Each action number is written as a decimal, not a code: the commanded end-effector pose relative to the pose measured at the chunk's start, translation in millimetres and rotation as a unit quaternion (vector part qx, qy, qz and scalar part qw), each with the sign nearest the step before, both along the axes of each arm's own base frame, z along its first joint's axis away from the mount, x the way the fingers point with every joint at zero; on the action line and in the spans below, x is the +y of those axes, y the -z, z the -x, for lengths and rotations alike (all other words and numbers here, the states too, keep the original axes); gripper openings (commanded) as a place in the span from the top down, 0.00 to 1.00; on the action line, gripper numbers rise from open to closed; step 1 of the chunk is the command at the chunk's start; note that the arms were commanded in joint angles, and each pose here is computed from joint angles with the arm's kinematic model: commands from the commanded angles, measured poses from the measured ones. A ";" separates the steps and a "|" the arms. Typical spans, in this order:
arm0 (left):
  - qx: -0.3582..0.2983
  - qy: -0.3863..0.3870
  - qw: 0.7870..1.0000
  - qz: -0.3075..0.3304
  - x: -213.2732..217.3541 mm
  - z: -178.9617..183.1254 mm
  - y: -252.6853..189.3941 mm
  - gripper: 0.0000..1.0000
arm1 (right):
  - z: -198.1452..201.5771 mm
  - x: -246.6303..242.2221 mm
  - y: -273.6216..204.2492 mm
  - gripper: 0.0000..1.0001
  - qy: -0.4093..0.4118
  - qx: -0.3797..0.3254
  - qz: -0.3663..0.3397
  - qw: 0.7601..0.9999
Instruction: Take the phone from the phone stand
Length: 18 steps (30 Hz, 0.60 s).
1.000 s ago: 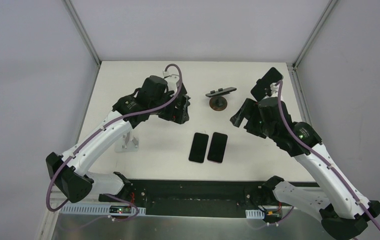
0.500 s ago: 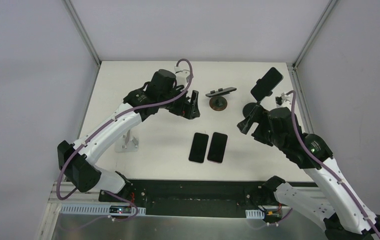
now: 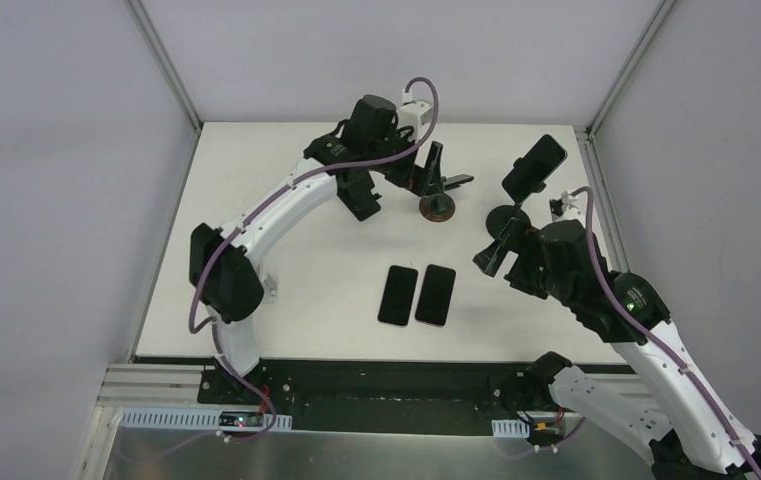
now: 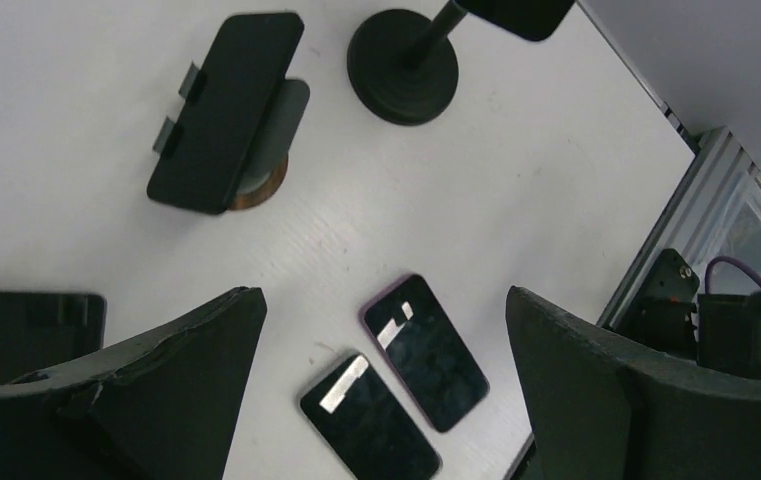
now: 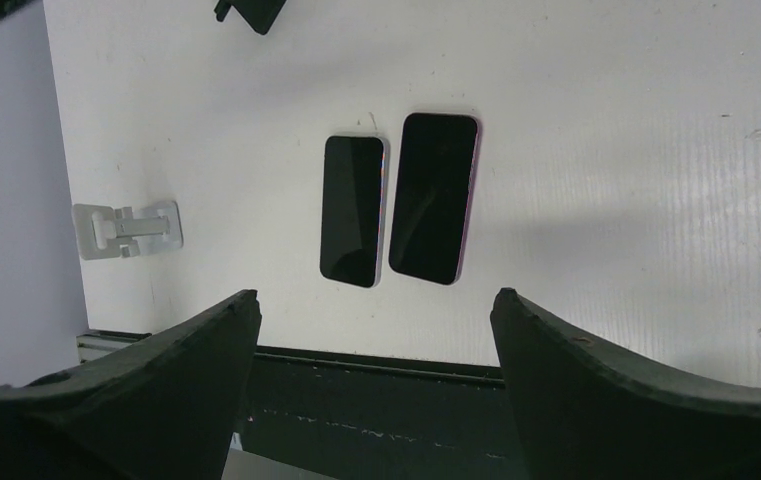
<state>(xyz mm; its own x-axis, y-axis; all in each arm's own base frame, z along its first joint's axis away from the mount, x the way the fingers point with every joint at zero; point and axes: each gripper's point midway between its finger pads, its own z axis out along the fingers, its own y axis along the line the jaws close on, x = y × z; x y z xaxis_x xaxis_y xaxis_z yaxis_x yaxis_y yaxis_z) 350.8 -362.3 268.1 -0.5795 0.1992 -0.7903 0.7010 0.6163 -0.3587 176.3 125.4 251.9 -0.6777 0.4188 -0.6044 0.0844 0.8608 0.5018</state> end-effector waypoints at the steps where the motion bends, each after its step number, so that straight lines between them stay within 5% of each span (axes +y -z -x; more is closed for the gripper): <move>1: -0.050 0.037 0.998 0.031 -23.1 -39.2 -20.9 0.04 | 15.4 -5.3 -4.0 0.11 -0.015 0.007 -0.003 1.000; 10: -0.033 0.034 0.996 0.078 -33.3 -115.7 -7.7 0.04 | 35.5 -20.0 -5.6 0.11 -0.010 0.009 -0.008 1.000; 18: 0.002 0.025 0.997 0.071 -26.5 -142.5 39.5 0.04 | 41.5 -19.7 -9.8 0.11 -0.024 0.014 -0.006 1.000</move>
<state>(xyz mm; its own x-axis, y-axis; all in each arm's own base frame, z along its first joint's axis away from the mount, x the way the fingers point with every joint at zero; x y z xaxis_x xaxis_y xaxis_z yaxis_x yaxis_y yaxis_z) 489.9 -381.3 221.6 -0.5865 0.1322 -0.7991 0.7041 0.5708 -0.4224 139.8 105.9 252.4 -0.7079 0.4016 -0.5810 0.0762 0.8612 0.5025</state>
